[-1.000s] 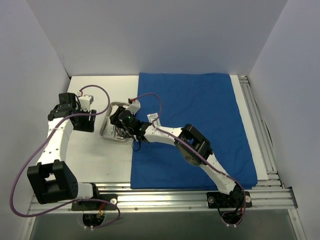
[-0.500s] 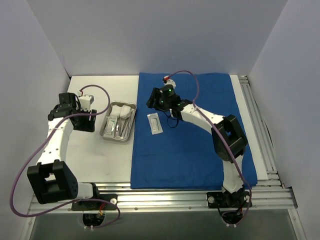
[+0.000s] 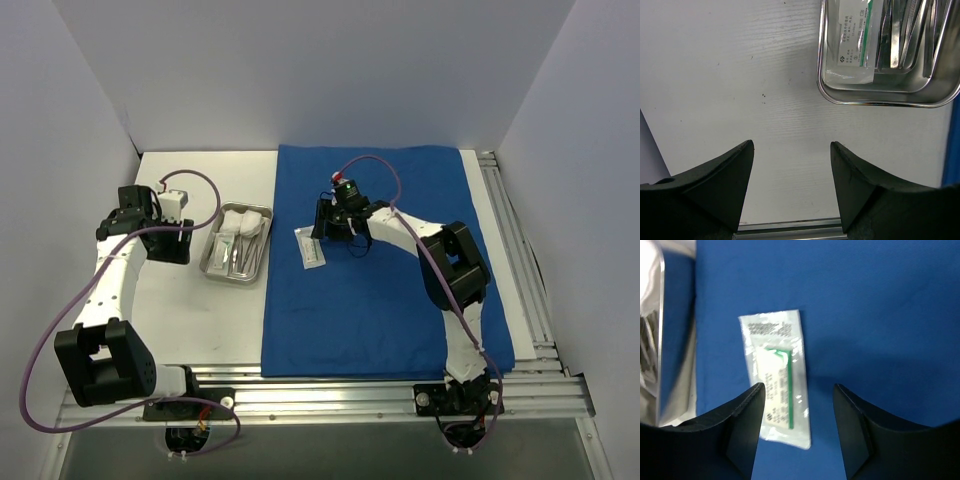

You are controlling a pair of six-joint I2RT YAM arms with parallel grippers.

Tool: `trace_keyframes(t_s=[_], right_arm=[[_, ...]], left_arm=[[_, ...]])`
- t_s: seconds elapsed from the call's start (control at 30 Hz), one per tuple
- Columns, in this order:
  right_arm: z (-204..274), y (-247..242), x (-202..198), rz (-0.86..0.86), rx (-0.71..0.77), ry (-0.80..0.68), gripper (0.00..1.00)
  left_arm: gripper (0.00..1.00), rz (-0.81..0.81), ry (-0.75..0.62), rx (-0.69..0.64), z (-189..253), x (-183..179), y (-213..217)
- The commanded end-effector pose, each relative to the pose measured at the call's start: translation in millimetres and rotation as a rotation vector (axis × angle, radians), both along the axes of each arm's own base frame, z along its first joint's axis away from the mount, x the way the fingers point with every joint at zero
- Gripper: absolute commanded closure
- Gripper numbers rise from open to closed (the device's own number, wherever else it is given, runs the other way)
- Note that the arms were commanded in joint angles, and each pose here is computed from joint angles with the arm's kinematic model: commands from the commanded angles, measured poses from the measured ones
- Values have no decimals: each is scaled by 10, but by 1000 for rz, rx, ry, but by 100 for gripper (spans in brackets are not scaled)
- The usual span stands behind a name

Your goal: Prepare the surgical pack

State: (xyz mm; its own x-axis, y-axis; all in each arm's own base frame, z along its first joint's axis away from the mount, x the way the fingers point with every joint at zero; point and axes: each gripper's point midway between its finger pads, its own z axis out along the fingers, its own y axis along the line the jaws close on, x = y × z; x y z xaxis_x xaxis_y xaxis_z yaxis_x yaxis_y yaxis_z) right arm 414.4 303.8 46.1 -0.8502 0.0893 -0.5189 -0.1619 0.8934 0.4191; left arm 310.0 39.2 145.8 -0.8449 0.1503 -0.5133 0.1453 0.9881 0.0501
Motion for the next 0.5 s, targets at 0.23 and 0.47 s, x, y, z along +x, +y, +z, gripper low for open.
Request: trace_keyframes(t_s=[0.23,0.47], right_arm=[[-437,114,-132,94,108,93,51],[-452,261,-183,133,185,113,53]], left_arm=[[28,-1,-22,-5,40,62,14],[28,1,-19,-5,27,62,16]])
